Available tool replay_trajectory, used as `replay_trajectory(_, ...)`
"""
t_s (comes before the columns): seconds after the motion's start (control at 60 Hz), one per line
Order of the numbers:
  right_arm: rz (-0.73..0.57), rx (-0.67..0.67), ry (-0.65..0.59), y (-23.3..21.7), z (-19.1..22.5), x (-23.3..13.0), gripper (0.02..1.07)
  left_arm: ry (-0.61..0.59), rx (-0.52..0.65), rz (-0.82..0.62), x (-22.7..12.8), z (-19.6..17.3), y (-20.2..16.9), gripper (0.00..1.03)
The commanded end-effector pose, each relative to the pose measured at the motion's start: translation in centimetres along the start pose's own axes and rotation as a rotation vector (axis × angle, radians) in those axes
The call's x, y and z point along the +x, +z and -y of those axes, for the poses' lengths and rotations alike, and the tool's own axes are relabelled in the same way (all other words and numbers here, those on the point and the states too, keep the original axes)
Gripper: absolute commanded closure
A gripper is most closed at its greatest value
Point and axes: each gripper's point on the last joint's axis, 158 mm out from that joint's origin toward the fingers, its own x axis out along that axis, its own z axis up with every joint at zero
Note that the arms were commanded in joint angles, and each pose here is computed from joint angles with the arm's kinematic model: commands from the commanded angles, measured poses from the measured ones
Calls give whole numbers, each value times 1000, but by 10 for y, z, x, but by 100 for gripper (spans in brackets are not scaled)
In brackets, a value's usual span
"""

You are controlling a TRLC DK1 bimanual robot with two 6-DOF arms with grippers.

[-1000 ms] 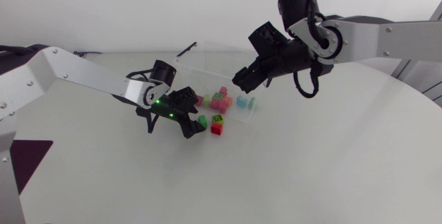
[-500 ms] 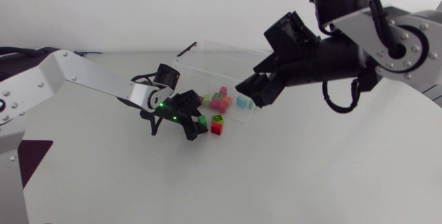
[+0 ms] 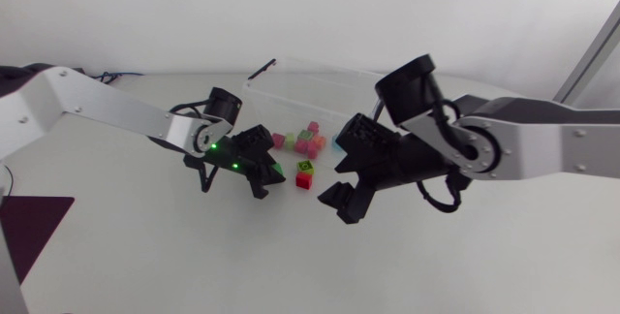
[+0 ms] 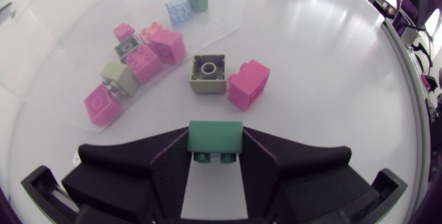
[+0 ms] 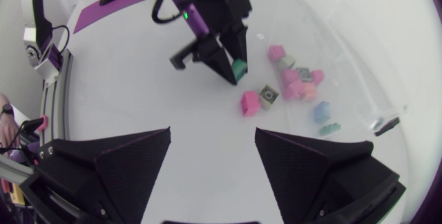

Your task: Pick up the duplo bricks and place them in the container

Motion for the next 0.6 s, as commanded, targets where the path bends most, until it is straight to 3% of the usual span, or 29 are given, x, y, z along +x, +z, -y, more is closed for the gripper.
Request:
replay_trajectory(0.0,-50,1,31,-16,8,22,19,43,18,52,-35,-9,18,92)
replay_trajectory(0.283,-110,7,62,-19,30,75,19,160,18,207,-111,-38,84,91)
replay_trajectory(0.583,-135,-5,77,-7,39,105,19,231,-26,344,-120,-95,140,91)
